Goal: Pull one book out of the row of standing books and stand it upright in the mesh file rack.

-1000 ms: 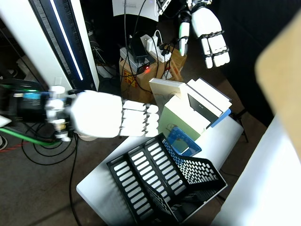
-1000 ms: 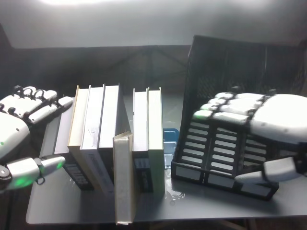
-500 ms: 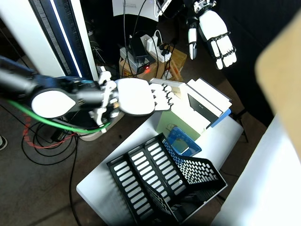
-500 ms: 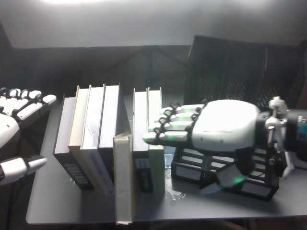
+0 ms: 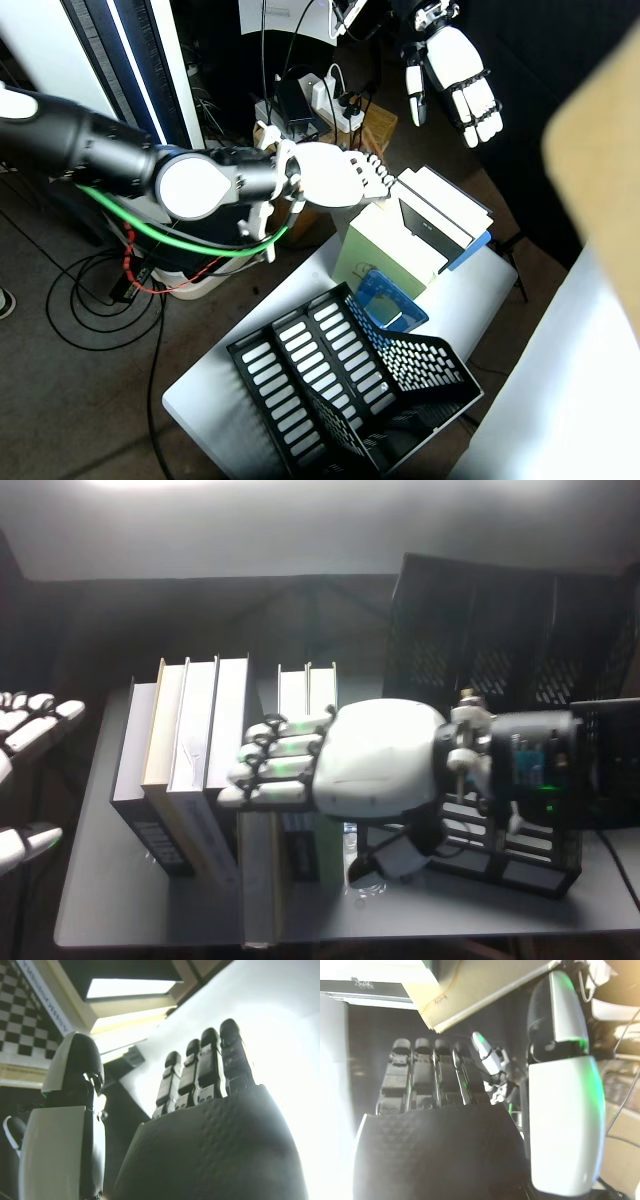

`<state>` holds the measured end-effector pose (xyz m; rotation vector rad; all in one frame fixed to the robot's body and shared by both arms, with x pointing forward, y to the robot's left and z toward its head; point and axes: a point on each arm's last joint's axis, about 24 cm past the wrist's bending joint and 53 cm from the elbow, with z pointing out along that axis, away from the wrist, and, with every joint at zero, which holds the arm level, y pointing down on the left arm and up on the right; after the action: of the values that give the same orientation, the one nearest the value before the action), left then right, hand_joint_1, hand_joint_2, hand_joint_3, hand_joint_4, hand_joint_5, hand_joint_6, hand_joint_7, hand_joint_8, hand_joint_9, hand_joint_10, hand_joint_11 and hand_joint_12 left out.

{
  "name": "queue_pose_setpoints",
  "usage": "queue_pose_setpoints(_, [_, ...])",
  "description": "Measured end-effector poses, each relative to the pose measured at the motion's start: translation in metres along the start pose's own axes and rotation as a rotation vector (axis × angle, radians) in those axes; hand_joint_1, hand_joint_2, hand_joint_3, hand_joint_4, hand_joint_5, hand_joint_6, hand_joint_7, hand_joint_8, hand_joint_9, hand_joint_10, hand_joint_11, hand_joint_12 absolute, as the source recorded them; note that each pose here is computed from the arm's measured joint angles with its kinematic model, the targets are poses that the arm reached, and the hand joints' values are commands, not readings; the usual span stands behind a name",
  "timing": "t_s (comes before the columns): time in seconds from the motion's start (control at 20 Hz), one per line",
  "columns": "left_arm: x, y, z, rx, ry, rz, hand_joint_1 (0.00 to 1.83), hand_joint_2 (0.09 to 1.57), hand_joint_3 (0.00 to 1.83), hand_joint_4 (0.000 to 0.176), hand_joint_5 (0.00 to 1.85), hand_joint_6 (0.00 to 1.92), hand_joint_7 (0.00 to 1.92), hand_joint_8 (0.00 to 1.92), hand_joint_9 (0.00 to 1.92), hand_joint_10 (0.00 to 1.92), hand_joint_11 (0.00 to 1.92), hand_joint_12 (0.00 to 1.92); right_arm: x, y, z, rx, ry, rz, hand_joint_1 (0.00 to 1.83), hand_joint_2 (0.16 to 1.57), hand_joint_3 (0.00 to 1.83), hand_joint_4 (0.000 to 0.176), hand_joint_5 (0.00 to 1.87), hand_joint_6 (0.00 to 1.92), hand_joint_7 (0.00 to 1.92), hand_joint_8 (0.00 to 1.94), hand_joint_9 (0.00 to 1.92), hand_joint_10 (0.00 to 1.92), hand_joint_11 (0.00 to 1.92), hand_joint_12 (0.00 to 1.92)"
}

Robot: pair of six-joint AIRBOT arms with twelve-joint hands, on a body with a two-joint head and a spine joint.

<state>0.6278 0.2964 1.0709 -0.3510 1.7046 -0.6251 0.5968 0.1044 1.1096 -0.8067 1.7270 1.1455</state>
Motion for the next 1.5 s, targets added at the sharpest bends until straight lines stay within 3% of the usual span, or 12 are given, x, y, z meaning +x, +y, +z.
queue_pose_setpoints(0.05, [-0.001,0.005,-0.002,-0.015,-0.006,-0.002,0.75,1.22,0.0,0.038,0.0,0.0,0.0,0.0,0.0,0.0,0.0,0.0,0.0,0.005,0.005,-0.012,0.0,-0.006,1.0,0.94,0.0,0.0,0.0,0.0,0.0,0.0,0.0,0.0,0.0,0.0])
queue_pose_setpoints(0.45, [-0.003,0.013,-0.008,-0.031,-0.018,-0.001,0.45,1.19,0.0,0.059,0.0,0.0,0.0,0.0,0.0,0.0,0.0,0.0,0.011,0.036,0.033,-0.079,0.044,-0.132,0.95,0.95,0.0,0.014,0.0,0.0,0.0,0.0,0.0,0.0,0.0,0.0])
queue_pose_setpoints(0.5, [-0.003,0.014,-0.008,-0.036,-0.017,-0.002,0.72,1.24,0.01,0.072,0.0,0.0,0.0,0.0,0.0,0.0,0.0,0.0,0.016,0.037,0.035,-0.081,0.06,-0.162,1.0,0.91,0.0,0.0,0.01,0.0,0.0,0.0,0.0,0.0,0.0,0.0])
queue_pose_setpoints(0.6, [-0.004,0.016,-0.008,-0.042,-0.022,-0.005,0.87,1.27,0.02,0.085,0.0,0.0,0.0,0.0,0.0,0.0,0.0,0.0,0.024,0.04,0.04,-0.081,0.085,-0.2,1.02,0.89,0.0,0.0,0.02,0.01,0.0,0.0,0.0,0.0,0.0,0.0])
queue_pose_setpoints(0.75, [-0.004,0.019,-0.011,-0.048,-0.023,-0.007,0.84,1.28,0.02,0.077,0.0,0.0,0.0,0.0,0.0,0.0,0.0,0.0,0.032,0.046,0.049,-0.089,0.105,-0.234,1.07,0.97,0.01,0.0,0.01,0.0,0.0,0.0,0.0,0.0,0.0,0.0])
queue_pose_setpoints(0.95, [-0.003,0.029,-0.016,-0.072,-0.026,-0.021,0.85,1.29,0.02,0.092,0.0,0.0,0.0,0.0,0.0,0.0,0.0,0.0,0.04,0.052,0.062,-0.092,0.121,-0.26,0.93,0.99,0.02,0.0,0.01,0.0,0.0,0.0,0.0,0.0,0.0,0.0])
queue_pose_setpoints(1.0, [-0.003,0.033,-0.021,-0.088,-0.034,-0.034,0.89,1.29,0.02,0.096,0.0,0.0,0.0,0.0,0.0,0.0,0.0,0.0,0.041,0.051,0.064,-0.088,0.124,-0.265,0.95,0.99,0.0,0.0,0.03,0.0,0.0,0.01,0.0,0.0,0.0,0.23])
queue_pose_setpoints(1.1, [-0.006,0.044,-0.028,-0.123,-0.053,-0.043,0.93,1.3,0.02,0.105,0.0,0.0,0.0,0.0,0.0,0.0,0.0,0.0,0.044,0.048,0.068,-0.072,0.132,-0.281,0.97,1.06,0.01,0.0,0.0,0.0,0.0,0.0,0.0,0.0,0.0,0.11])
queue_pose_setpoints(1.15, [-0.008,0.046,-0.03,-0.131,-0.065,-0.05,0.94,1.3,0.01,0.094,0.0,0.0,0.0,0.0,0.0,0.0,0.0,0.0,0.044,0.046,0.068,-0.067,0.134,-0.284,1.05,1.05,0.0,0.0,0.12,0.0,0.09,0.01,0.12,0.0,0.0,0.44])
queue_pose_setpoints(1.2, [-0.01,0.047,-0.031,-0.132,-0.073,-0.048,0.93,1.31,0.02,0.095,0.0,0.0,0.0,0.0,0.0,0.0,0.0,0.0,0.045,0.045,0.069,-0.065,0.136,-0.292,1.13,1.07,0.01,0.004,0.1,0.0,0.03,0.0,0.06,0.0,0.0,0.12])
queue_pose_setpoints(1.35, [-0.013,0.044,-0.032,-0.119,-0.085,-0.055,0.9,1.32,0.02,0.106,0.0,0.0,0.0,0.0,0.0,0.0,0.0,0.0,0.05,0.037,0.07,-0.043,0.147,-0.311,1.07,1.13,0.02,0.002,0.21,0.01,0.15,0.01,0.18,0.02,0.0,0.4])
queue_pose_setpoints(1.5, [-0.014,0.045,-0.032,-0.123,-0.09,-0.057,0.86,1.33,0.02,0.096,0.0,0.0,0.0,0.0,0.0,0.0,0.0,0.0,0.061,0.026,0.068,-0.011,0.169,-0.31,1.26,1.06,0.0,0.015,0.32,0.02,0.23,0.01,0.31,0.04,0.0,0.85])
